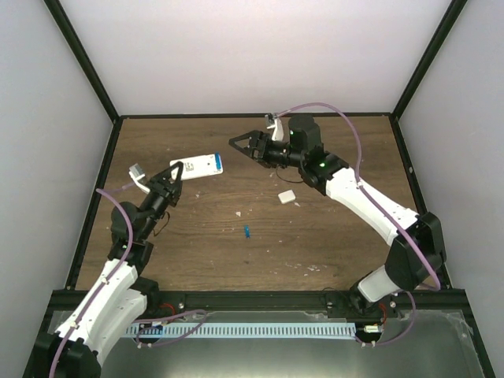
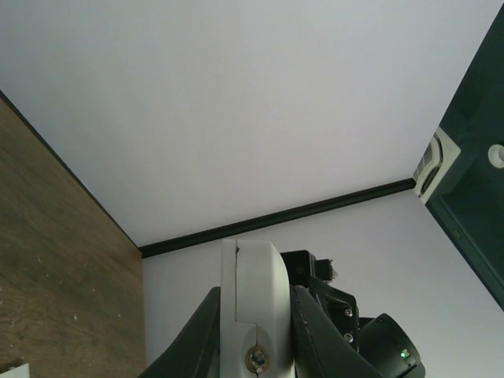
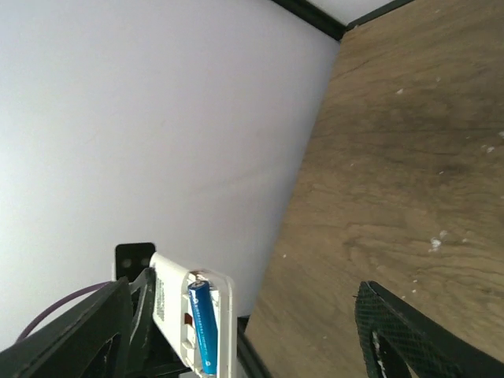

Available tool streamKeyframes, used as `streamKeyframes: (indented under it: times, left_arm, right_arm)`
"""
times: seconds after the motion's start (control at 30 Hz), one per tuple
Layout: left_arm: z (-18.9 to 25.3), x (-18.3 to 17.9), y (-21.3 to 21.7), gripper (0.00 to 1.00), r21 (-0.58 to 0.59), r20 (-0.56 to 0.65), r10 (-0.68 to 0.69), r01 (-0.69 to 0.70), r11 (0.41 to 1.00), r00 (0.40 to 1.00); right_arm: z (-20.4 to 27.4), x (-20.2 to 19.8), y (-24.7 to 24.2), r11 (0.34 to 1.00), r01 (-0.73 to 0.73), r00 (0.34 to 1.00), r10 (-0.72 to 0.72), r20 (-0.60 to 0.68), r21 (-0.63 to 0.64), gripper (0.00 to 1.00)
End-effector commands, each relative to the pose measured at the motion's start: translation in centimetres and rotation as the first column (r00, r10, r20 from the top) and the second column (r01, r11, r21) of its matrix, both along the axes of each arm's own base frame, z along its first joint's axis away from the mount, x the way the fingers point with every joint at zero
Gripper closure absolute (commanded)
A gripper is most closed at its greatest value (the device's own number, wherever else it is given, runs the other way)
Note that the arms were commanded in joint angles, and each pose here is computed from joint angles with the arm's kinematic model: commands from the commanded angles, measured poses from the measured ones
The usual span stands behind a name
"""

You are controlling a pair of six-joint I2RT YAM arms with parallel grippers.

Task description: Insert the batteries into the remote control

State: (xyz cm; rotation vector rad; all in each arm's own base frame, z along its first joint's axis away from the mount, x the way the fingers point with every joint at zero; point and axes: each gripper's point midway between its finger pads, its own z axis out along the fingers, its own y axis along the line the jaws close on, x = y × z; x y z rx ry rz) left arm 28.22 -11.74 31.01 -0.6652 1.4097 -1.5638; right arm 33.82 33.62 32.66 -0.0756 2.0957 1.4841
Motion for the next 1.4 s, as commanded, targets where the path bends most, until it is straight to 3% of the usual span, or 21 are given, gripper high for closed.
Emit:
streamKeyframes:
  times: [0.0, 0.33, 1.37]
  left_arm:
    - [3.3, -0.6, 0.0, 1.00, -0.054, 0.089, -0.022, 0.027, 0.998, 0.996]
    - [4.6, -1.0, -0.6, 1.00, 0.001, 0.137, -0.050, 0.050, 0.999, 0.989]
    - [4.1, -0.6, -0.8, 1.00, -0.019, 0.136, -0.057, 0.060, 0.998, 0.989]
  right_arm:
    - [1.9, -0.7, 1.3, 0.991, -0.093, 0.995, 0.097, -0.036, 0.096, 0.31]
    - [2.2, -0.9, 1.9, 0.982, -0.120, 0.989, 0.132, -0.072, 0.149, 0.31]
    - [3.1, -2.8, 4.4, 0.932, -0.271, 0.951, 0.298, -0.086, 0.240, 0.46]
